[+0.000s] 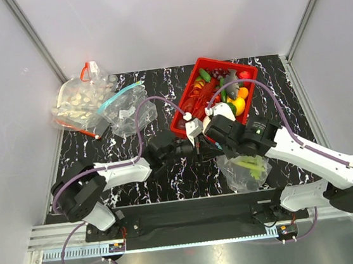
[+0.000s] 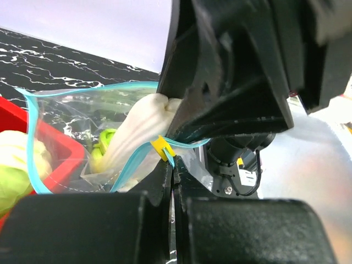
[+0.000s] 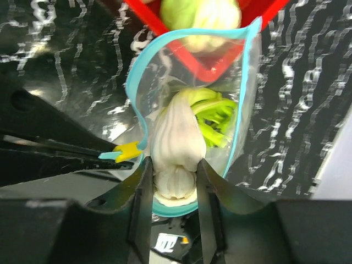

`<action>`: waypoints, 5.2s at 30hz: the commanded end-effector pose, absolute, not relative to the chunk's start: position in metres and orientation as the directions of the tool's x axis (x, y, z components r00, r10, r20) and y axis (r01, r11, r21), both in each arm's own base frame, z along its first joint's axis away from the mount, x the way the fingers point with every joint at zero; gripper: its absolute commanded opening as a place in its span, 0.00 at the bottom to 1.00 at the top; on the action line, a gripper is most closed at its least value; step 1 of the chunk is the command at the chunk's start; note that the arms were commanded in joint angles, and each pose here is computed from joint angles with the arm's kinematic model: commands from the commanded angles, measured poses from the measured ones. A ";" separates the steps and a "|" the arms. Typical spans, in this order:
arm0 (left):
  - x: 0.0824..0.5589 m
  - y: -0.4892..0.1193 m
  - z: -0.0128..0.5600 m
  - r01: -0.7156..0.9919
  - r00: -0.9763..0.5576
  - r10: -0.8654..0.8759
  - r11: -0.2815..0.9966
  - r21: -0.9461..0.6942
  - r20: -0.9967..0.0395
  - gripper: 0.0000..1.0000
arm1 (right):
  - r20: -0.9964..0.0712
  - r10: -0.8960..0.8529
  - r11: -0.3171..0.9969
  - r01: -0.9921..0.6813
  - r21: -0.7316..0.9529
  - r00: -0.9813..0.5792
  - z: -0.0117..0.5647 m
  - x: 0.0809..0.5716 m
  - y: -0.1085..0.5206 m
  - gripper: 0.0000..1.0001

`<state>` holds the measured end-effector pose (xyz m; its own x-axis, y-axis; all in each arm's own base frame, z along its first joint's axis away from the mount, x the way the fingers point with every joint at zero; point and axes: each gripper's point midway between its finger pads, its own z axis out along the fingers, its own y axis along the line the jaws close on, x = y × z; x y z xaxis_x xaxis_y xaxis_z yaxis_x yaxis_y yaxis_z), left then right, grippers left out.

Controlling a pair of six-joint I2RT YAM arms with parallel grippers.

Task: Place the food in the zip-top bag and seal the zipper
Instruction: Adjust the fake vegetable in the zipper food storage bag.

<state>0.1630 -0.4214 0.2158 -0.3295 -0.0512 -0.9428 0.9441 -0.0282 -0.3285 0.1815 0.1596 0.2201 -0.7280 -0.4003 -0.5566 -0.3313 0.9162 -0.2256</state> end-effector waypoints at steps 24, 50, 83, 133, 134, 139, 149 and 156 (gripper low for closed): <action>0.196 -0.357 0.231 0.977 -0.169 -0.114 0.112 -0.182 -0.979 0.00 | -0.404 -0.293 0.883 -0.407 0.233 -0.867 0.154 0.212 0.222 0.00; 0.300 -0.261 0.210 0.820 -0.332 -0.096 0.463 -0.338 -0.938 0.00 | -0.036 -0.408 0.755 -0.360 0.548 -0.912 0.107 0.202 0.284 0.00; 0.290 -0.322 0.197 0.927 -0.336 -0.007 0.176 -0.332 -0.942 0.00 | -0.187 0.059 0.697 -0.094 0.711 -0.981 0.076 0.212 0.360 0.00; 0.204 -0.221 0.095 0.604 -0.623 0.145 0.714 -0.355 -0.768 0.99 | -0.306 0.141 0.757 -0.097 0.646 -0.942 0.079 0.256 0.354 0.08; 0.205 -0.220 0.089 0.602 -0.629 0.162 0.721 -0.344 -0.760 0.99 | -0.305 0.140 0.755 -0.098 0.648 -0.942 0.080 0.255 0.355 0.08; 0.206 -0.223 0.069 0.602 -0.646 0.200 0.727 -0.331 -0.737 0.98 | -0.298 0.126 0.751 -0.106 0.652 -0.946 0.080 0.253 0.356 0.09; 0.211 -0.236 0.051 0.621 -0.664 0.281 0.724 -0.302 -0.693 0.65 | -0.332 0.108 0.766 -0.135 0.629 -0.937 0.091 0.254 0.350 0.23; 0.213 -0.243 0.067 0.694 -0.588 0.300 0.665 -0.277 -0.752 0.23 | -0.484 0.139 0.879 -0.117 0.463 -0.864 0.122 0.283 0.288 0.36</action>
